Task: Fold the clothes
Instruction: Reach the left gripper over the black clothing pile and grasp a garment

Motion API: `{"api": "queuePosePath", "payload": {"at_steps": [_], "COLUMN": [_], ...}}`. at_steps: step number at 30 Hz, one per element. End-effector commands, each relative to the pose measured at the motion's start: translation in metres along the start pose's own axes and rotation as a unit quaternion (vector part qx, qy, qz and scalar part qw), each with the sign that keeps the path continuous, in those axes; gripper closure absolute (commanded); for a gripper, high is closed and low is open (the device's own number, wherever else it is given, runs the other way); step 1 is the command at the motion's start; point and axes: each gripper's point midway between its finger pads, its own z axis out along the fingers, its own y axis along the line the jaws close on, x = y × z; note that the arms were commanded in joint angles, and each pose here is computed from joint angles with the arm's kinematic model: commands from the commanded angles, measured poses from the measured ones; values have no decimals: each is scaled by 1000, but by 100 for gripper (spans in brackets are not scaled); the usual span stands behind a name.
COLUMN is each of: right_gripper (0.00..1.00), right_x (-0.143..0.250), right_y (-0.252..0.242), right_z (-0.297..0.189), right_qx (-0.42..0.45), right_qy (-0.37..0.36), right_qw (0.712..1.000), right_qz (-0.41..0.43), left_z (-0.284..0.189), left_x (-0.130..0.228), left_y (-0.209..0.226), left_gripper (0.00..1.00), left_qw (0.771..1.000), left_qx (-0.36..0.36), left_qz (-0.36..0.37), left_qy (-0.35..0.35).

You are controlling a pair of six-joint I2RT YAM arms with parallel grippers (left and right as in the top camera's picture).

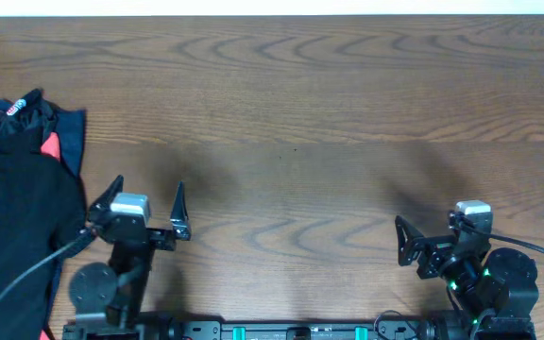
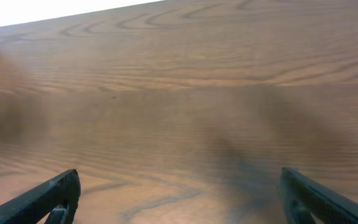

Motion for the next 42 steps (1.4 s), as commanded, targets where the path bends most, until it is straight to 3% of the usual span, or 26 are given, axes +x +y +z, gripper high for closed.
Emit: {"api": "queuePosePath", "payload": {"at_steps": [1,10,15,20,21,22,23,24,25,29,32,36,40,42], "right_gripper": [1,1,1,1,1,1,1,1,1,1,1,1,1,1], "right_x": [-4,17,24,26,26,26,27,27,28,33,39,43,43,44], "right_y": [15,24,33,42,43,46,48,50,52,60,60,62,67,69], "right_z": [-4,-6,-8,-11,-11,-12,-12,-13,-14,-17,-18,-20,-22,-23], "right_qx": [-36,-65,-89,-115,-119,-127,-132,-138,-145,-168,-168,-174,-188,-195], "right_qy": [1,46,64,71,72,74,76,78,81,94,106,116,119,122], "right_qw": [999,995,991,988,988,986,986,985,983,978,976,974,971,969], "right_qz": [38,66,72,73,74,74,74,75,76,81,86,91,92,93], "left_z": [-8,-46,-74,-90,-90,-90,-90,-89,-88,-79,-63,-28,10,31], "left_x": [-38,-89,-121,-128,-127,-124,-121,-118,-115,-98,-84,-72,-80,-90], "left_y": [-4,-17,-31,-48,-48,-46,-41,-36,-30,8,22,30,39,43], "left_gripper": [2,2,2,2,12,36,44,30,2,2,46,51,67,67], "left_qw": [1000,993,994,989,989,989,989,990,990,983,970,949,932,928], "left_qx": [8,30,56,99,96,90,78,61,45,-66,-103,-119,-131,-133], "left_qz": [-5,-38,-50,-71,-71,-71,-71,-72,-71,-81,-87,-116,-124,-123], "left_qy": [10,104,83,87,91,95,101,106,112,154,202,270,313,326]}}
